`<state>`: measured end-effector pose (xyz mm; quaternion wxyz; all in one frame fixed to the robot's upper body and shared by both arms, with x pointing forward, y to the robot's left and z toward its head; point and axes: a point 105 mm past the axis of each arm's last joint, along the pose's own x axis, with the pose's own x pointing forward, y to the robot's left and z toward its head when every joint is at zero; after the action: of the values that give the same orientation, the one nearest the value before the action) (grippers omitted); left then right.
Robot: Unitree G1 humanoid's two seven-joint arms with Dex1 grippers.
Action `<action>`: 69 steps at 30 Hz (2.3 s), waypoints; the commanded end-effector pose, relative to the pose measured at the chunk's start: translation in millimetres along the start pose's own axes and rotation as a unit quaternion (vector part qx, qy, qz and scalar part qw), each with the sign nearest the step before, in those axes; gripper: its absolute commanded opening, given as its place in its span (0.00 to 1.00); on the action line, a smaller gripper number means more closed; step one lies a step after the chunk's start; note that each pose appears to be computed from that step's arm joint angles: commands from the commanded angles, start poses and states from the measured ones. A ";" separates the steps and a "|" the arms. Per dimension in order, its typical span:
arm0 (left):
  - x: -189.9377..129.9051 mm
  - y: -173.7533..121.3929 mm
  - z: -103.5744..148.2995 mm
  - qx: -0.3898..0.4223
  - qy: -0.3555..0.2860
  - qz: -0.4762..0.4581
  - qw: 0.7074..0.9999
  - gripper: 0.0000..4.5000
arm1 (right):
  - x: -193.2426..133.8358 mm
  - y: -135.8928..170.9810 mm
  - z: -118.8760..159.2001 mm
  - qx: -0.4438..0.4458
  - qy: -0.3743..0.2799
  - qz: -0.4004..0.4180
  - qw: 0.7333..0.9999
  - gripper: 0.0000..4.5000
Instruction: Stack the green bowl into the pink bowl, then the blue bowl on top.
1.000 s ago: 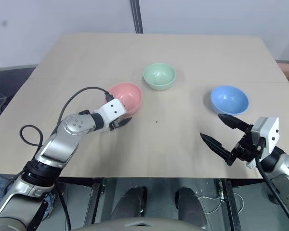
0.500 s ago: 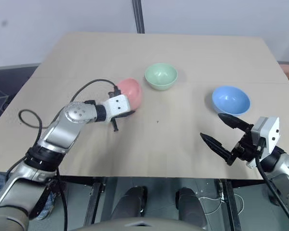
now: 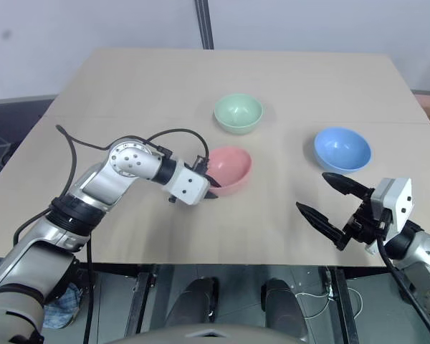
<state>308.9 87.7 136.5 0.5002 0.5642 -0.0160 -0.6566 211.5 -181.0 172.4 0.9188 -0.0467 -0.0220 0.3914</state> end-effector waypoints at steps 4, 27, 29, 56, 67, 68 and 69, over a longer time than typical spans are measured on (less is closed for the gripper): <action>-0.3 22.5 15.4 0.094 -0.033 0.039 0.994 0.94 | -3.0 4.5 10.3 -0.029 -0.016 -0.008 0.999 1.00; -126.3 4.3 -16.5 -0.419 -0.280 0.244 0.829 0.99 | 21.2 -51.1 6.6 -0.043 0.024 -0.089 0.995 1.00; -137.6 -5.2 -19.0 -0.437 -0.278 0.270 0.812 0.99 | 34.5 -63.1 3.8 -0.043 0.050 -0.094 0.993 1.00; -181.6 -65.8 -7.7 -0.494 -0.265 0.415 0.717 0.99 | 259.7 -52.7 25.3 -0.276 0.153 0.064 0.947 1.00; -187.2 -67.4 -9.9 -0.491 -0.264 0.432 0.709 0.99 | 293.9 -44.1 16.7 -0.352 0.212 0.069 0.909 1.00; -186.5 -68.0 -10.1 -0.491 -0.262 0.432 0.710 0.99 | 294.5 -44.1 13.8 -0.356 0.221 0.069 0.905 1.00; -185.9 -68.4 -10.1 -0.491 -0.262 0.431 0.710 0.99 | 294.7 -44.5 9.9 -0.357 0.232 0.069 0.902 1.00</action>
<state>252.3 252.0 216.2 0.9121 -0.0442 -0.0395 -0.4056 445.4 -3.2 176.8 0.7963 -0.4464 0.0712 0.4019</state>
